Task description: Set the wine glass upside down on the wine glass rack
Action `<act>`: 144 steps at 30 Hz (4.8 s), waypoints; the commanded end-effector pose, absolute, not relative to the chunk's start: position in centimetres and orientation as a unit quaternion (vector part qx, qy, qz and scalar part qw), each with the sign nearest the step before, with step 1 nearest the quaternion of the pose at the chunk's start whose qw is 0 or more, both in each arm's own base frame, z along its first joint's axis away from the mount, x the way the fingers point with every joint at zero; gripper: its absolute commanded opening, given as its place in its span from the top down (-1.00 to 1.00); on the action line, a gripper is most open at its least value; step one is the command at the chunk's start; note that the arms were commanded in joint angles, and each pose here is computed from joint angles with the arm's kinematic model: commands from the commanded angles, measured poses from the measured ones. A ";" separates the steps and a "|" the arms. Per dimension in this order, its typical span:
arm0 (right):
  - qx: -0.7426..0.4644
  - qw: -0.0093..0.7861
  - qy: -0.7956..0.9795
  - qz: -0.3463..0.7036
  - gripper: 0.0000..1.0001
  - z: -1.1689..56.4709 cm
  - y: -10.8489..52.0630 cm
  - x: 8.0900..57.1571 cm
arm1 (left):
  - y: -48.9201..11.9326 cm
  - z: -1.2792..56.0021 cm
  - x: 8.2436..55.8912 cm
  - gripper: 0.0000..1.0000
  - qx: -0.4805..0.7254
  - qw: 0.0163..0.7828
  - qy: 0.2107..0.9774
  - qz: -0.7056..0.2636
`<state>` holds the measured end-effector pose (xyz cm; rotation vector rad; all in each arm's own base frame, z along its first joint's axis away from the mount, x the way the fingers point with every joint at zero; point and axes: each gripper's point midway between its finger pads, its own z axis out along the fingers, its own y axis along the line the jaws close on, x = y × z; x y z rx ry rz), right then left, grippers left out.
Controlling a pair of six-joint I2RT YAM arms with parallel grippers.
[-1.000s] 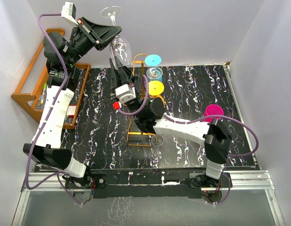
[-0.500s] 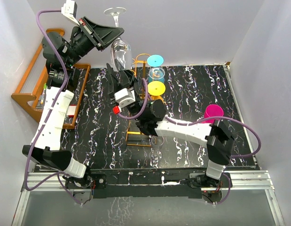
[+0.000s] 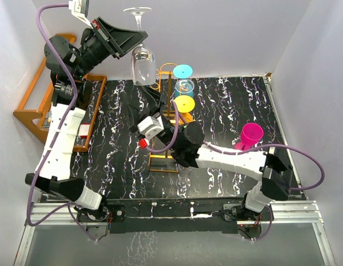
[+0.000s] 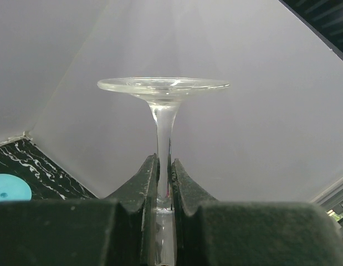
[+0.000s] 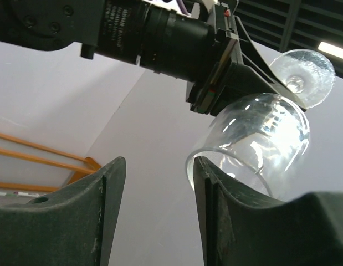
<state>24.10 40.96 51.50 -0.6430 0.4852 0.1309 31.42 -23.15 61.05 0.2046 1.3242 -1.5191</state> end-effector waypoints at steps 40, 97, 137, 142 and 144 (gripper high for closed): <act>-0.161 0.824 0.539 0.065 -0.17 47.7 18.8 23.7 | -15.6 43.8 40.7 1.00 0.413 0.688 0.460 -0.380; -0.133 0.747 0.640 0.121 -0.14 40.6 11.7 35.7 | -24.1 34.6 45.6 1.00 0.468 0.624 0.438 -0.447; 0.062 0.502 0.858 0.096 -0.97 31.9 6.7 37.6 | -23.9 33.0 42.9 0.24 0.450 0.635 0.462 -0.425; 0.106 0.477 0.868 0.085 -0.79 29.4 4.5 35.5 | -22.1 32.6 40.9 0.22 0.454 0.631 0.489 -0.395; 0.111 0.470 0.872 0.083 -0.67 28.8 4.3 34.5 | -21.4 32.3 40.3 0.18 0.453 0.630 0.505 -0.378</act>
